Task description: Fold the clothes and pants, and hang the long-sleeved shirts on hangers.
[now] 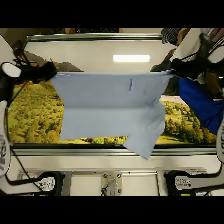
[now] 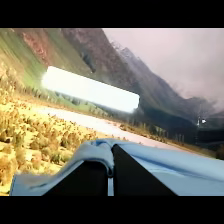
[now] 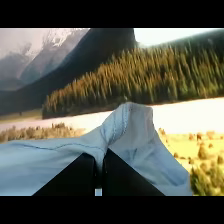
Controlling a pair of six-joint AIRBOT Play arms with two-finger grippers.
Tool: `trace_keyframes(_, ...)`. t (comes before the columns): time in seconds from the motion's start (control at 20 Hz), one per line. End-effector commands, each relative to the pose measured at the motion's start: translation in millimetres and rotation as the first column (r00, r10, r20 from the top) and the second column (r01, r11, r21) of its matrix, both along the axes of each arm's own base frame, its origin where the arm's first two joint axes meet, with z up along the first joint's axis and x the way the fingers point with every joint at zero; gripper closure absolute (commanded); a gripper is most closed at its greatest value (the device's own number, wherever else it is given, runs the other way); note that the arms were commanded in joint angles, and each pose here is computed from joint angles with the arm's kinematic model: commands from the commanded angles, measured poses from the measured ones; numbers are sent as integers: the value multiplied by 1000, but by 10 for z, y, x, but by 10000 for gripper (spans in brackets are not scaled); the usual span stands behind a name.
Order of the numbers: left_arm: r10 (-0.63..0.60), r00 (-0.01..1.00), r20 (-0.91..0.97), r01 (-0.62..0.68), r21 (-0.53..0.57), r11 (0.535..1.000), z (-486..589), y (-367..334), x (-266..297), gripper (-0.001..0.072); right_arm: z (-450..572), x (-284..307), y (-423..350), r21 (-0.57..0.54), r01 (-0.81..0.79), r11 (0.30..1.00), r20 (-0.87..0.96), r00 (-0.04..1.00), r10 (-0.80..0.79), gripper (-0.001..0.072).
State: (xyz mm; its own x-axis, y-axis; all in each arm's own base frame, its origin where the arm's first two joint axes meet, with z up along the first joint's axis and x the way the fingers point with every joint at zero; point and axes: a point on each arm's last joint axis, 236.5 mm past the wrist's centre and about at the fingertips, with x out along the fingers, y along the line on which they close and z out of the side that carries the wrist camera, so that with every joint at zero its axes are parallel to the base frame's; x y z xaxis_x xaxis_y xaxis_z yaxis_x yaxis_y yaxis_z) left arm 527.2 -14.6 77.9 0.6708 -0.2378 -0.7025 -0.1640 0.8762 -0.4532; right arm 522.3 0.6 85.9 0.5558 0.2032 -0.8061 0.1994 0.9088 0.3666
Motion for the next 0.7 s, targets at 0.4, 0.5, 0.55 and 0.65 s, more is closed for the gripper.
trace_keyframes(0.4,7,1000,-8,-7,-4,1000,-702,6,857,700,-666,779,-283,-100,76,992,154,986,-60,696)
trace_keyframes(0.5,-2,999,-49,2,-4,1000,-800,15,772,700,-711,674,-330,-148,54,988,111,993,-38,696)
trace_keyframes(0.55,-5,997,-82,5,-8,1000,-903,13,694,701,-762,590,-335,-160,41,986,76,997,-29,696)
trace_keyframes(0.65,-3,989,-150,1,-14,1000,-1155,9,485,700,-857,425,-312,-164,26,986,32,999,-21,696)
